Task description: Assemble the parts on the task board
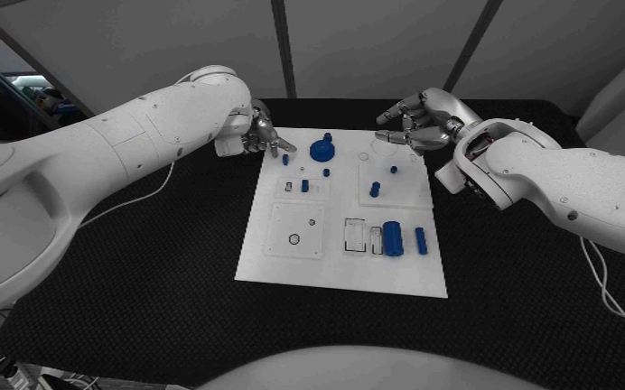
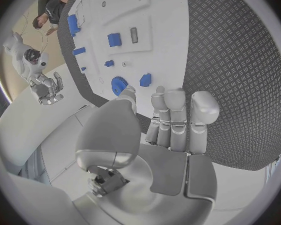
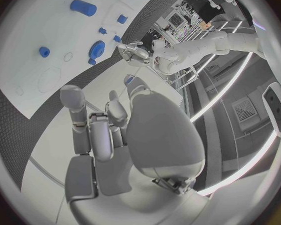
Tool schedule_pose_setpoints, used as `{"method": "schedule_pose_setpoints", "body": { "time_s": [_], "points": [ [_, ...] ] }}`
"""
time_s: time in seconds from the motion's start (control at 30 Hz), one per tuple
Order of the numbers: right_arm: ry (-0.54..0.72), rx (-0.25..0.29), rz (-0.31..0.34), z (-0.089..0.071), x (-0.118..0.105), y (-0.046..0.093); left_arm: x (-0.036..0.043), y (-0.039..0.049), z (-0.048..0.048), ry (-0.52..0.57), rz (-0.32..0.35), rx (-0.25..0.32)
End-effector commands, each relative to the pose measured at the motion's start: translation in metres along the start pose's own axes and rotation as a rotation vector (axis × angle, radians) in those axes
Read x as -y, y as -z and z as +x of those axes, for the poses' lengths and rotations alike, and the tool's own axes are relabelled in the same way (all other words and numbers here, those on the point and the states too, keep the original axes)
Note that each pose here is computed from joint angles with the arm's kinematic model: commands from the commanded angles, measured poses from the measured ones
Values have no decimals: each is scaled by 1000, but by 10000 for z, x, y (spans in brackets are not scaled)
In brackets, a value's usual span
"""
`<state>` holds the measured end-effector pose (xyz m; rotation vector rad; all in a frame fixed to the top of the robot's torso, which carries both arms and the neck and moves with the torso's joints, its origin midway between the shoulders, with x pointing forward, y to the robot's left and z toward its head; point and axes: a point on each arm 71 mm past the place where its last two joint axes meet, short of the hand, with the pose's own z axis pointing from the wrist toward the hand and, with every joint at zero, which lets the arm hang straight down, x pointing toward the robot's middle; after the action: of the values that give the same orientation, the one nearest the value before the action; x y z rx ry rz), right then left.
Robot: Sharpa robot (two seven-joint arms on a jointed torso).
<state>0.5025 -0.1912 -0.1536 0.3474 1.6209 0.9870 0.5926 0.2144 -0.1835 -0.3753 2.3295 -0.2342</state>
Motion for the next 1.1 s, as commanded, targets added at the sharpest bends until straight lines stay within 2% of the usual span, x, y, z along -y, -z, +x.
{"method": "schedule_pose_setpoints", "body": {
  "time_s": [0.03, 1.1],
  "points": [
    [-3, -7, -10, 6, -20, -6, 23, 3, 10, -22, 16, -15],
    [-4, -12, -9, 20, -26, -17, 83, 3, 50, -33, 42, -30]
  ]
}}
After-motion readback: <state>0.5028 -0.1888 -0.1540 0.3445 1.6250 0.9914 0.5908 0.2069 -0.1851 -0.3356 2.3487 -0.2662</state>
